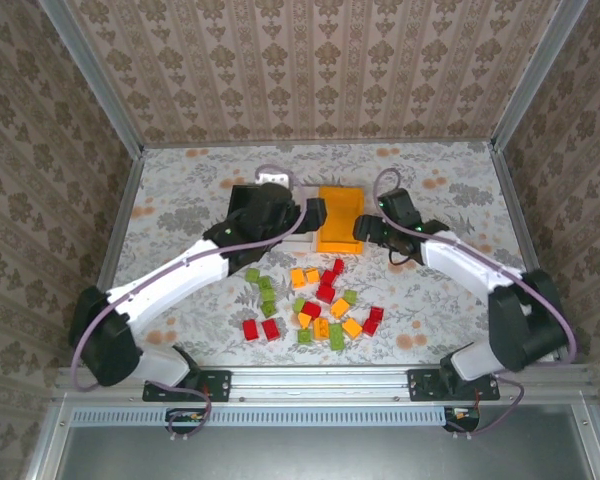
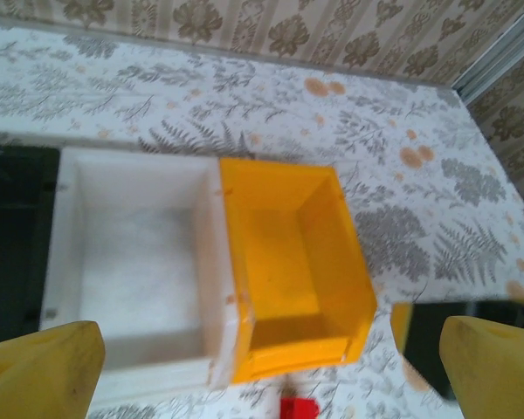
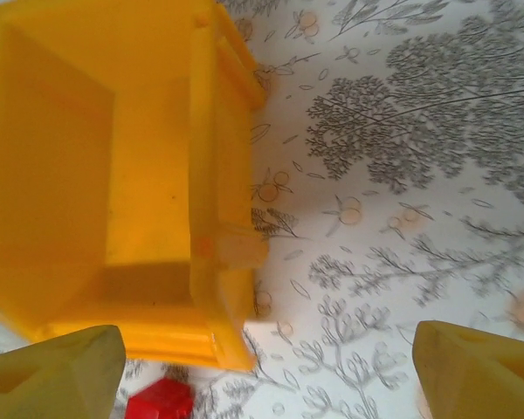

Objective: Sort the legos into containers by color

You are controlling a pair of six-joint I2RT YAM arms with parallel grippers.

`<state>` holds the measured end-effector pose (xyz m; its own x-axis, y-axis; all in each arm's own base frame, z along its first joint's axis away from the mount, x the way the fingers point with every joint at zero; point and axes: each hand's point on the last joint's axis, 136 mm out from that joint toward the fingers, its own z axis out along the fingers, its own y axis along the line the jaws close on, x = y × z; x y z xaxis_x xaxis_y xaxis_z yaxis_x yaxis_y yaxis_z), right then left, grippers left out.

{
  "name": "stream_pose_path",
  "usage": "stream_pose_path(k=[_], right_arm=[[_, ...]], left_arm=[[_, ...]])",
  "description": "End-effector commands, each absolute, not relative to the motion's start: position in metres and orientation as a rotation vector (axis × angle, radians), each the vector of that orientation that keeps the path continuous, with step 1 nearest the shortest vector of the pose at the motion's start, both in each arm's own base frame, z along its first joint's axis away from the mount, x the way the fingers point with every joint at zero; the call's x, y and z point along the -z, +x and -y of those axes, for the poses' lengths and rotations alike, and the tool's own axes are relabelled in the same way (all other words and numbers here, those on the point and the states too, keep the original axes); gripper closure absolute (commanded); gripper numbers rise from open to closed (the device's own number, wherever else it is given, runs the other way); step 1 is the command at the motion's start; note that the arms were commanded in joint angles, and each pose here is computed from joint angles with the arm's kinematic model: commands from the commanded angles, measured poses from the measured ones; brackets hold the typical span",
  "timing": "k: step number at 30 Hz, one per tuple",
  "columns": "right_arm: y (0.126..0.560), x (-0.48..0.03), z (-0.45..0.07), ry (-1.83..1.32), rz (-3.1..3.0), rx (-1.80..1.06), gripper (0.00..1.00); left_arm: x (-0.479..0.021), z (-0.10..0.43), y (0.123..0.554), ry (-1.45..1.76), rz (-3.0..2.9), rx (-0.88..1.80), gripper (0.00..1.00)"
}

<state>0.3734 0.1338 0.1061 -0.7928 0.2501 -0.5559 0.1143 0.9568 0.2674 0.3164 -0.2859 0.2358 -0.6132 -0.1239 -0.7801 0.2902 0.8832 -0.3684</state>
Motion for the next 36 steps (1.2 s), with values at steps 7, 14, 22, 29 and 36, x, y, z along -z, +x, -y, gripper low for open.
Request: stream_pose_path(k=[7,14,22,29,36], right_arm=[[0.403,-0.064,-0.143,0.160,-2.619,-0.165,0.38],[0.398,-0.061,-0.139,0.086,-2.651,-0.112,0.68],[0.383,-0.065,-0.128,0.046,-2.664,-0.057,0.84],[0.379,-0.066,-0.125,0.079,-2.667,-0.049,0.81],[0.373,-0.080,-0.127,0.159,-2.618,-0.083,0.39]], left_arm=[[-0.196,0.242,0.278,0.153,-2.231,0.516,0.00],[-0.198,0.221,0.268,0.114,-2.215,0.488,0.00],[-0.198,0.212,0.268,0.090,-2.207,0.473,0.00],[-0.190,0.212,0.270,0.083,-2.229,0.472,0.00],[-0.193,0.211,0.271,0.085,-2.215,0.482,0.00]])
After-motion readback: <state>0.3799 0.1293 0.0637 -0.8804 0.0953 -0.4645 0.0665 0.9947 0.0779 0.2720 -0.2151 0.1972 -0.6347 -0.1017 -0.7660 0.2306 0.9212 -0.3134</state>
